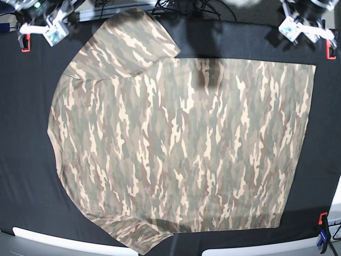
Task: Layout the t-shirt on the table in an organized manner, then fold the t-shirt properly
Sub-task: 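Move both grippers to the shirt's shoulder edge and grasp it, then pull the grasped shoulder edge toward the robot with both grippers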
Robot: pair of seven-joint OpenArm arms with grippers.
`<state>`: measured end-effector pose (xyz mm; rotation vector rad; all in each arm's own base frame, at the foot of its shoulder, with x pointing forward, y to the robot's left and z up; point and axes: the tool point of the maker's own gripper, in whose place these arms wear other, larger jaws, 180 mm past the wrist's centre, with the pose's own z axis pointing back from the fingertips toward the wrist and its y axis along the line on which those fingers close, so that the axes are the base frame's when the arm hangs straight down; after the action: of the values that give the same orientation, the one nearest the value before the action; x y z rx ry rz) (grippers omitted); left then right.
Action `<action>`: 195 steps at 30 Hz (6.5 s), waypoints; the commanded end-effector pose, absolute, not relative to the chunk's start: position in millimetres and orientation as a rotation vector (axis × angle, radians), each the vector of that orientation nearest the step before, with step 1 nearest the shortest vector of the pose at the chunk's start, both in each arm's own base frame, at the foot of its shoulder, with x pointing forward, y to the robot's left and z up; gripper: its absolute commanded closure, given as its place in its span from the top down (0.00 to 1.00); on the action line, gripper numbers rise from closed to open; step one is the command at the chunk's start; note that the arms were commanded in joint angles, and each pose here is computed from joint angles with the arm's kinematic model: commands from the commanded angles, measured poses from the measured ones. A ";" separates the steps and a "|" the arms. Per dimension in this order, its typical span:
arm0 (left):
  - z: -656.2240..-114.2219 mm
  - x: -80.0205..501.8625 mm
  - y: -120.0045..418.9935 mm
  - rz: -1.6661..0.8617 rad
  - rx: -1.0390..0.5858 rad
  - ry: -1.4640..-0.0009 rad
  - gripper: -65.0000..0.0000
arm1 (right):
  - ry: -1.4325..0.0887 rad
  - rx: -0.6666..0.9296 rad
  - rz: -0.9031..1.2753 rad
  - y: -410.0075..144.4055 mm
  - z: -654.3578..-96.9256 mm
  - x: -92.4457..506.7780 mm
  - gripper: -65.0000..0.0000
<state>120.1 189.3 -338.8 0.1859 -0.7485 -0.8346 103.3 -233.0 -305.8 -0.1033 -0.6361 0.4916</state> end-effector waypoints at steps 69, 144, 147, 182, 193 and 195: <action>-435.7 184.2 283.3 -1.287 0.354 -0.619 0.00 | -0.832 -0.457 1.031 -239.5 -261.0 153.5 0.46; -437.7 98.8 270.1 -1.115 0.266 -0.612 0.00 | -0.677 -0.594 1.342 -221.9 -364.9 144.8 0.00; -436.2 84.4 265.4 -1.114 0.250 -0.600 0.00 | -0.657 -0.600 1.351 -222.4 -363.4 128.1 0.00; -368.7 218.6 289.6 -0.647 0.439 -0.961 0.00 | -0.945 -0.639 0.716 -267.5 -301.9 259.9 0.00; -354.9 247.1 274.0 -0.598 0.339 -1.052 0.00 | -0.968 -0.666 0.662 -287.1 -300.8 290.9 0.00; -354.3 249.6 272.2 -0.595 0.335 -1.059 0.00 | -0.954 -0.644 0.676 -287.6 -305.1 296.5 0.00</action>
<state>241.2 269.2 -367.5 0.3124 -1.0124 -0.5922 288.4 -284.6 -320.1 -0.6095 -0.9147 0.6686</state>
